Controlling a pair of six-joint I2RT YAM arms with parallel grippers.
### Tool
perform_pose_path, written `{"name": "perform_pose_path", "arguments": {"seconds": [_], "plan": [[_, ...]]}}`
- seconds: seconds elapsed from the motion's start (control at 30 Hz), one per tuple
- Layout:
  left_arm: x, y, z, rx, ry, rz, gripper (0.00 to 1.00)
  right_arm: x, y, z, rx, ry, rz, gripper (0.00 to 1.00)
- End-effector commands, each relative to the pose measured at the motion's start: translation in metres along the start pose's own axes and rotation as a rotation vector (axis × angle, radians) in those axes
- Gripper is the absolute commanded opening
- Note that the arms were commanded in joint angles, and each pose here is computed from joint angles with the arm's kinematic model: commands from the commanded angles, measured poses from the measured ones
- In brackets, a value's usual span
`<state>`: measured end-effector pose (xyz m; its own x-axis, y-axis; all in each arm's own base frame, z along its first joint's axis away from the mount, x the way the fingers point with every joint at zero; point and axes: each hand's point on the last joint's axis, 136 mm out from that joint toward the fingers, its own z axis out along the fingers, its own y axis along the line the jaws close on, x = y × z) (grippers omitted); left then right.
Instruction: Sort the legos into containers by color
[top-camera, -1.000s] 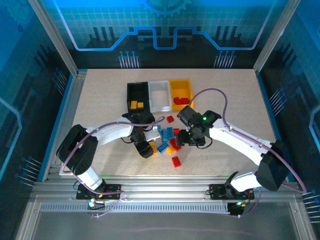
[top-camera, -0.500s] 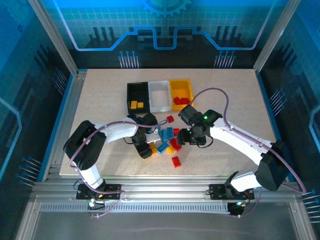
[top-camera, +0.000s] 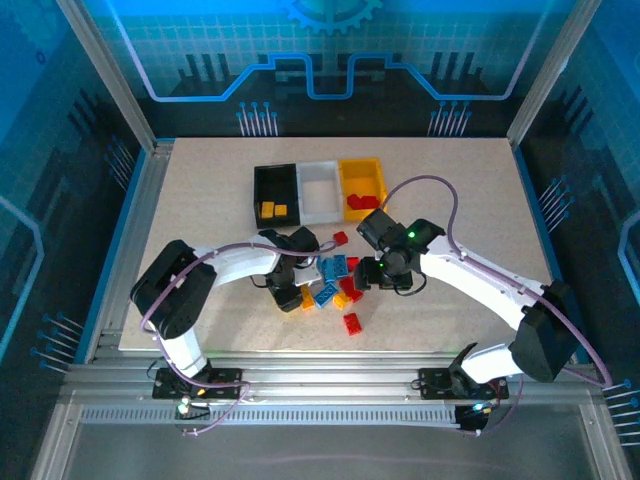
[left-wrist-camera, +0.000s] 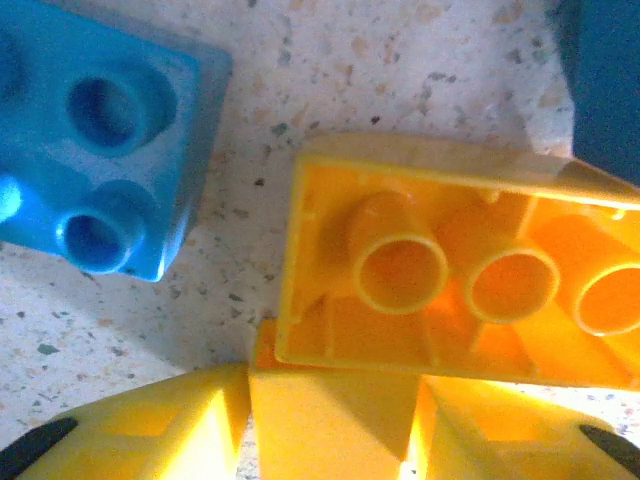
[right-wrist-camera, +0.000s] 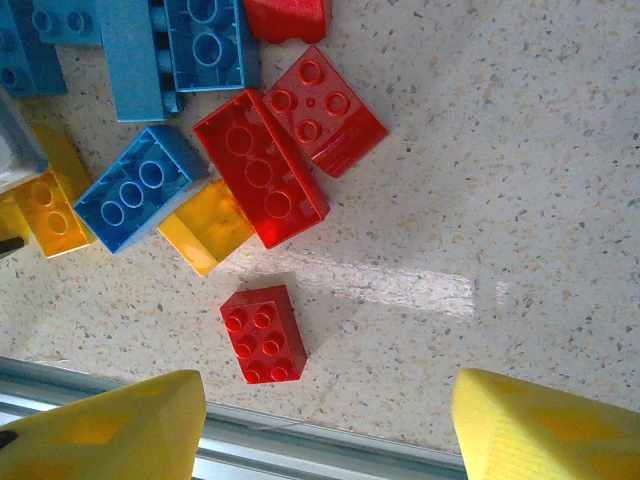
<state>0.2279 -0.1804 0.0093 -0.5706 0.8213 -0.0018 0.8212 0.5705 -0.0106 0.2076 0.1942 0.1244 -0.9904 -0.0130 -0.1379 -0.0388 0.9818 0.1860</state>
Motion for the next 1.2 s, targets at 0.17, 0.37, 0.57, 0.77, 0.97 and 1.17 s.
{"name": "perform_pose_path", "arguments": {"seconds": [0.17, 0.37, 0.57, 0.77, 0.97, 1.17], "plan": [[0.003, 0.01, 0.0, -0.013, 0.003, -0.083, 0.4, -0.002, -0.002, -0.006, 0.001, -0.007, 0.012, 0.68], [-0.009, 0.041, -0.042, -0.016, -0.139, -0.233, 0.38, -0.004, -0.002, -0.006, 0.004, -0.01, 0.01, 0.68], [-0.026, 0.074, -0.092, 0.025, -0.315, -0.401, 0.39, -0.008, 0.003, -0.006, -0.002, -0.006, 0.0, 0.68], [-0.056, 0.122, -0.143, 0.045, -0.509, -0.566, 0.39, -0.012, 0.005, -0.009, -0.002, -0.005, -0.007, 0.68], [-0.086, 0.173, -0.141, 0.002, -0.531, -0.617, 0.4, -0.019, 0.006, -0.015, -0.003, -0.015, -0.013, 0.68], [-0.105, 0.208, -0.119, -0.036, -0.488, -0.627, 0.42, -0.025, 0.009, -0.02, -0.003, -0.015, -0.021, 0.68]]}}
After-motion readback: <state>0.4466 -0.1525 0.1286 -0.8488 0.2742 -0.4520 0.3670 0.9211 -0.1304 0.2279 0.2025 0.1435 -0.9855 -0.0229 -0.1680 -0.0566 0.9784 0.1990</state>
